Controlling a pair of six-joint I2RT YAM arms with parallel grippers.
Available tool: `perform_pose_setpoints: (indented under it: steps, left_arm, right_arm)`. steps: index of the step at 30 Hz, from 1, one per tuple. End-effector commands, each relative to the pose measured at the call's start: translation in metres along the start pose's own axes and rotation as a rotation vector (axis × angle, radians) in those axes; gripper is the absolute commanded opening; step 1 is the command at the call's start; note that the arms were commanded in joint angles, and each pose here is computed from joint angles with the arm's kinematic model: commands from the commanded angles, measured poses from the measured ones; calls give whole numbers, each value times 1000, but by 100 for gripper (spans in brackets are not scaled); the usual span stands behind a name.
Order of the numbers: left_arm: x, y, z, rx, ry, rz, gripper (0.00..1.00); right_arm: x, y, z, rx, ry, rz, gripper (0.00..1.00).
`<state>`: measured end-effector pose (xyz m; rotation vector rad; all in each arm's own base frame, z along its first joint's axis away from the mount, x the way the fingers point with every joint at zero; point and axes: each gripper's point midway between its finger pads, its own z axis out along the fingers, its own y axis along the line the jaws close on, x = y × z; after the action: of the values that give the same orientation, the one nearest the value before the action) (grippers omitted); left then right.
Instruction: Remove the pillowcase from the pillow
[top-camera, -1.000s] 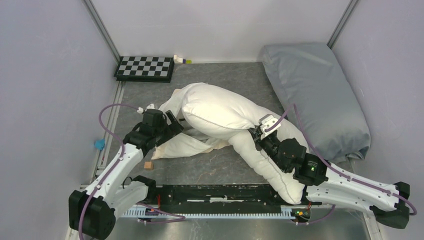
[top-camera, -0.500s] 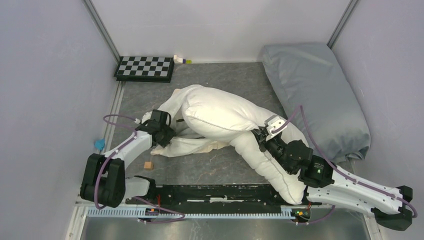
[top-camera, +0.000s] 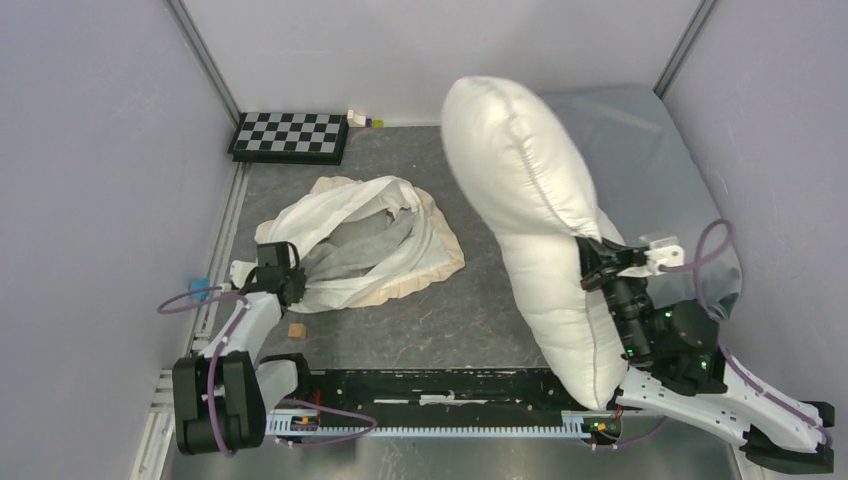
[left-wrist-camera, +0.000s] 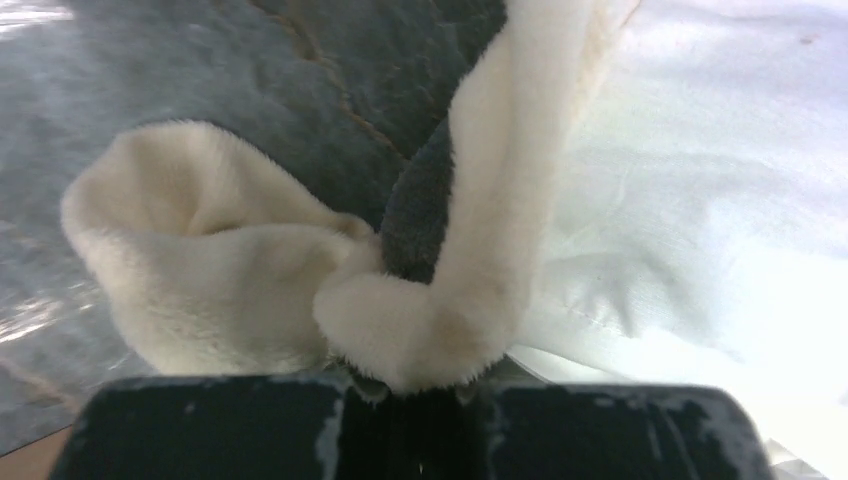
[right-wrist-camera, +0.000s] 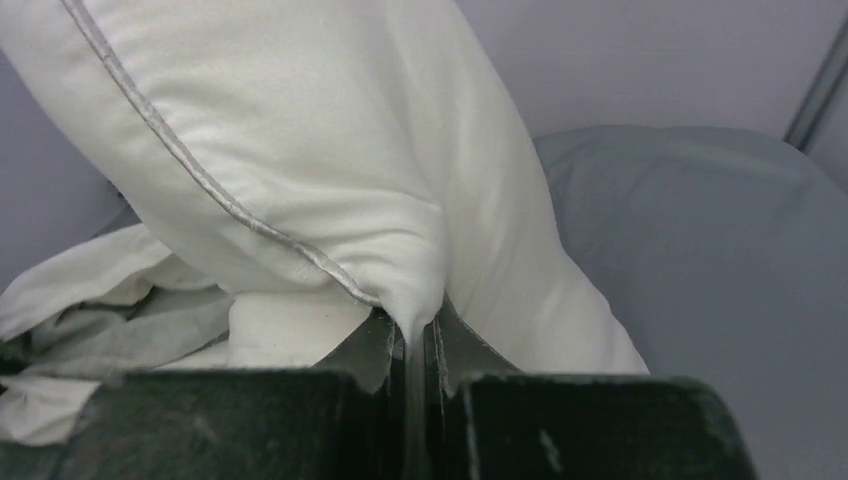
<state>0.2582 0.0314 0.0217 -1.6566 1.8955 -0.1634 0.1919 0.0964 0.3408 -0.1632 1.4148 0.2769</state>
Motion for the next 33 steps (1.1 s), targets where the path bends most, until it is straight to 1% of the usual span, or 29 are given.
perform_pose_setpoints:
  steps: [1,3,4,6,7,9,11,14,16,18,20,21,23,24,25,26,29,30,31,32,33]
  left_arm:
    - [-35,17,-9,-40,-189,-115,2]
    - [-50,20,-21,-48,-259,-155,2]
    - [-60,22,-29,-46,-308,-198,2]
    - [-76,15,-42,13,-377,-253,2]
    - [-80,3,-47,80,-386,-256,2]
    - [-79,-21,-52,194,-360,-247,2]
    - [-73,-39,-53,249,-310,-218,2]
    - [-73,-53,-53,208,-273,-162,2]
    - [-86,-60,-59,164,-310,-147,2]
    - [-103,-83,-75,188,-352,-108,2]
    - [-112,-112,-91,250,-351,-91,2]
    - [-114,-133,-99,308,-330,-85,3]
    - [-111,-168,-109,385,-268,-72,2]
    - [-110,-183,-111,406,-235,-70,2]
    - [-111,-202,-114,431,-211,-69,2]
    - [-111,-221,-118,460,-186,-64,2]
    - [-108,-263,-108,481,-120,-29,2]
    - [-106,-279,-108,516,-99,4,2]
    - [-104,-297,-113,584,-81,50,11]
    - [-100,-309,-116,634,-63,88,36]
    - [-96,-317,-122,670,-35,108,60]
  right_arm:
    - [-28,-66,-20,278,-80,119,0]
    - [-27,-70,-22,299,-91,137,0]
    - [-29,-71,-22,304,-103,156,0]
    - [-29,-66,-18,294,-114,156,0]
    - [-29,-59,-14,271,-117,145,0]
    - [-28,-42,-4,223,-108,109,0]
    - [-25,-24,8,186,-81,64,0]
    - [-19,3,27,142,-60,7,0]
    - [-16,22,41,114,-69,-17,0]
    - [-14,51,59,58,-77,-57,0]
    - [-14,69,78,67,-59,-95,0]
    - [-18,73,88,103,-49,-105,0]
    - [-18,78,113,186,-19,-137,0]
    - [-24,80,126,200,-21,-127,0]
    - [-23,86,142,184,-17,-123,0]
    - [-30,88,156,176,-29,-85,0]
    - [-38,105,196,106,-46,-26,0]
    - [-37,115,206,74,-38,-35,3]
    - [-44,128,214,21,-48,-44,23]
    - [-42,146,220,-60,-40,-67,45]
    - [-46,156,223,-108,-39,-69,72]
